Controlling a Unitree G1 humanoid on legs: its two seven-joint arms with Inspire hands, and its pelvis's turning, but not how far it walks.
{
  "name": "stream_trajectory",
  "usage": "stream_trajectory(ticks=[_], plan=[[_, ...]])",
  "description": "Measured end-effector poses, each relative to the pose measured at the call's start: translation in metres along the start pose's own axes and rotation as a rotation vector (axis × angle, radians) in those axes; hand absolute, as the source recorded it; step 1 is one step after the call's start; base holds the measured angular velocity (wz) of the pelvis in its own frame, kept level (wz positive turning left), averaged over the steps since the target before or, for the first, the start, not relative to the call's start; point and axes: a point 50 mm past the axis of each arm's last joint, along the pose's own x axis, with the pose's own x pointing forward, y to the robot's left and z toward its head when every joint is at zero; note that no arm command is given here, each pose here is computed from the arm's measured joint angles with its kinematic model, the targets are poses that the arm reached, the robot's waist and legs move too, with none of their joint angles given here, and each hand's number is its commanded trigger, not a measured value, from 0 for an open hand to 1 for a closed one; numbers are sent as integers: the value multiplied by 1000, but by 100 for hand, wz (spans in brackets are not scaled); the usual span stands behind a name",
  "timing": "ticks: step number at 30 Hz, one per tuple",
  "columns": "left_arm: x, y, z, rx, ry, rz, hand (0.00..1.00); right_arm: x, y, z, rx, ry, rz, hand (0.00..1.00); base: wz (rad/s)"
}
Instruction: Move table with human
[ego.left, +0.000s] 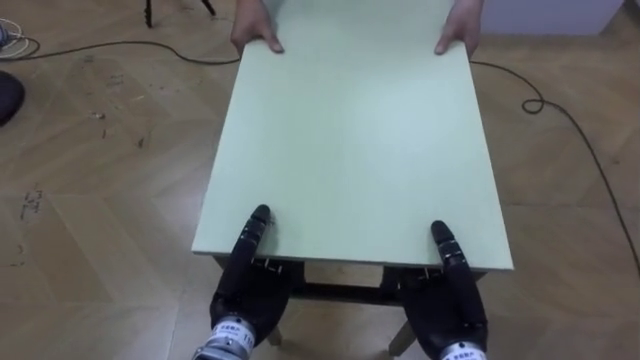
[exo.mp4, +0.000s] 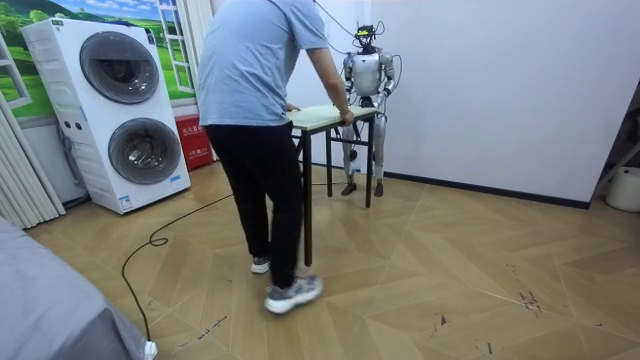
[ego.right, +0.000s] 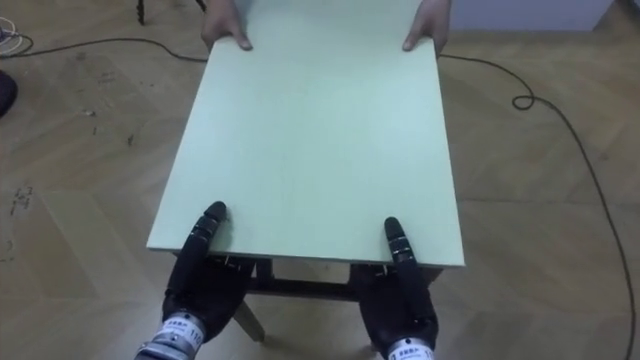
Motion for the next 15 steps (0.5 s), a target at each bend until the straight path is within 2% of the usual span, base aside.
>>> stream_trajectory(ticks=[6,12,15], plan=[[-1,1,-6,-24,20,8,100,-3,1,5,-16,-25,5,100,36],[0,0,-8,9,48,-2,100,-13,-7,5,9,-43,1,100,90],[-1,1,-8,10,47,3,100,-13,-7,4,12,-39,-1,100,50]])
